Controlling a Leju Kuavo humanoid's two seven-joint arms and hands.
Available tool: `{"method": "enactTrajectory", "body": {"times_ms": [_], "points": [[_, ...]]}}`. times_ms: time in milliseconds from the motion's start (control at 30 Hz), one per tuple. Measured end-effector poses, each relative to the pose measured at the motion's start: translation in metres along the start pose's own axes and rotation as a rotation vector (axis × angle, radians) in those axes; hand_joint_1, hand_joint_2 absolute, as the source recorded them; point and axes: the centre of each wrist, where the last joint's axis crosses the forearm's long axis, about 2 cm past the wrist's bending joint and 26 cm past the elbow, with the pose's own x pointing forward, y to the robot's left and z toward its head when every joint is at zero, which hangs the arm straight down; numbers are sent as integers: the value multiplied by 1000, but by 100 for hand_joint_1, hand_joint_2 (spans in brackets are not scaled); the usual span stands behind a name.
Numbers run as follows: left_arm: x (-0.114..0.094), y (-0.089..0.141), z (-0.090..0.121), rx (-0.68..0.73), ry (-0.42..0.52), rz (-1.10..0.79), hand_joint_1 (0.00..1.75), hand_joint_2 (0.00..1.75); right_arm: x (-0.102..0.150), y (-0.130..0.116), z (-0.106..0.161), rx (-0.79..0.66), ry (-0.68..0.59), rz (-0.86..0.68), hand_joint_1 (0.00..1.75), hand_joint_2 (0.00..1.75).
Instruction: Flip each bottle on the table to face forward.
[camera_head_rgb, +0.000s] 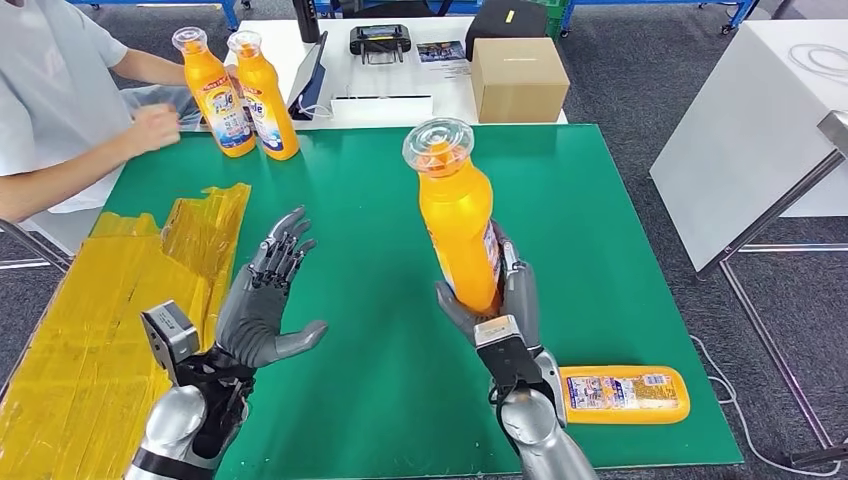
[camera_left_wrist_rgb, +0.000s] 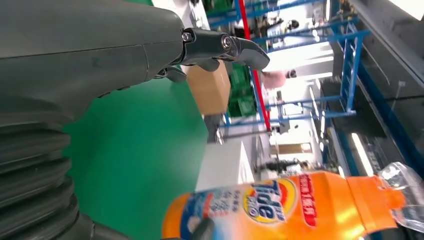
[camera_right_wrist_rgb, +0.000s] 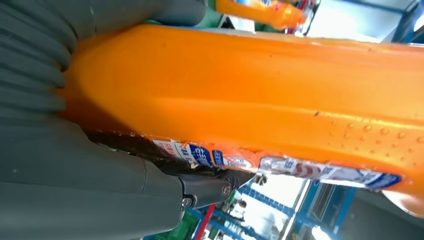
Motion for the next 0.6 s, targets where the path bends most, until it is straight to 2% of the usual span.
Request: {"method": "enactTrajectory", "body": {"times_ms": [367,600], "points": [[-3,-4,-14,-65,13,110,0,175,-3,33,5,183,29,-76,175,175],[-6,-8,-18,-94,14,149,0,175,-3,64,14,314,62,-120,175,175]]}}
